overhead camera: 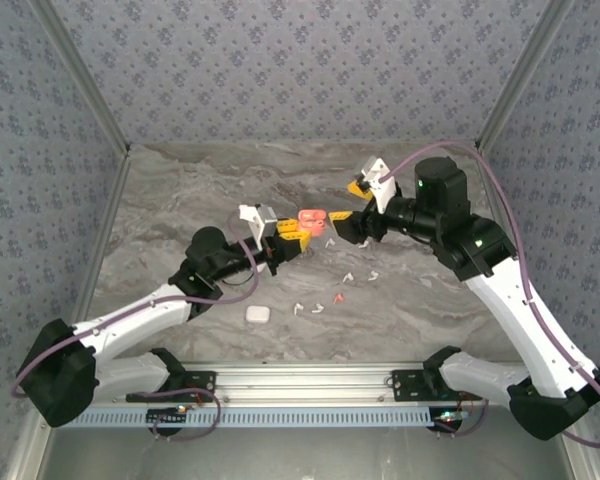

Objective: Insert wireless bluetooth earbuds into charging case

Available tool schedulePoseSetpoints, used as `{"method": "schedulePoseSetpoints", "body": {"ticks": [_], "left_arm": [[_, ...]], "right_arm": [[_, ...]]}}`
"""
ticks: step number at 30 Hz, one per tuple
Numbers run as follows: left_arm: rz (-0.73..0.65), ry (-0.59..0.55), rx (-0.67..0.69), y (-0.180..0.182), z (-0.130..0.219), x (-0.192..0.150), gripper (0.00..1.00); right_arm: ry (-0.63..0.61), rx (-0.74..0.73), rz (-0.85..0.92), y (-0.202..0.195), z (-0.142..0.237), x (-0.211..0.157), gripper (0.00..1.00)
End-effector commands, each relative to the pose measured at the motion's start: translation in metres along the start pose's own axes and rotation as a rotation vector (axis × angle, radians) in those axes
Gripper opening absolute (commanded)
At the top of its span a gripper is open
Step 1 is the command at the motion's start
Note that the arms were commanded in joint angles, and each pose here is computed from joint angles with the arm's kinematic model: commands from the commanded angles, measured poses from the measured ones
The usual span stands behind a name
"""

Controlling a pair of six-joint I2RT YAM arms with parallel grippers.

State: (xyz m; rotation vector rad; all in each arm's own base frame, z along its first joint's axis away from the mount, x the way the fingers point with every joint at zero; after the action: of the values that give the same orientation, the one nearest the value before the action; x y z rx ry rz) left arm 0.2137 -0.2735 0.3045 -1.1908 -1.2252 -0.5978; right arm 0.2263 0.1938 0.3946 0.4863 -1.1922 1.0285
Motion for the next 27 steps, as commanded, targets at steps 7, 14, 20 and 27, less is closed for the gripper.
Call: {"method": "schedulePoseSetpoints", "body": {"ticks": [7,14,20,27], "left_arm": [[-0.209,-0.194,0.068,-0.019,0.025,0.056,0.00],[-0.280,-0.246,0.015,-0.040,0.034,0.080,0.00],[-0.279,-0.252,-0.019,-0.045,0.034,0.083,0.00],[-0.257,-0.258,-0.047,-0.045,0.029,0.082,0.00]], "right_arm": [[0.215,-0.060,-0.384,0.002,-0.025,-0.105,0.71],[0.382,-0.048,-0.615,0.025,-0.053,-0.195,0.65],[0.501,-0.023,-0.687,0.045,-0.072,-0.249,0.60],[0.592,0.009,-0.678,0.060,-0.096,-0.280,0.56]]}}
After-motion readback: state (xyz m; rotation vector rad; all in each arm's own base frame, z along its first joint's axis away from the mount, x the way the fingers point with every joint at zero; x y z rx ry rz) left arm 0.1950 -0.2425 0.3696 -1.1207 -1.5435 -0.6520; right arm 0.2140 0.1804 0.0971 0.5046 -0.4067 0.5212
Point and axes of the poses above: each hand's point on the last joint's axis, 136 mm out from that joint toward the fingers, its own z axis back along the fingers, its own y axis along the line the jaws close on, x = y × z, the point moved 4 cm from there along z, back along the fingers, and after that the axes turned 11 degrees about z, right-handed, at the moved point
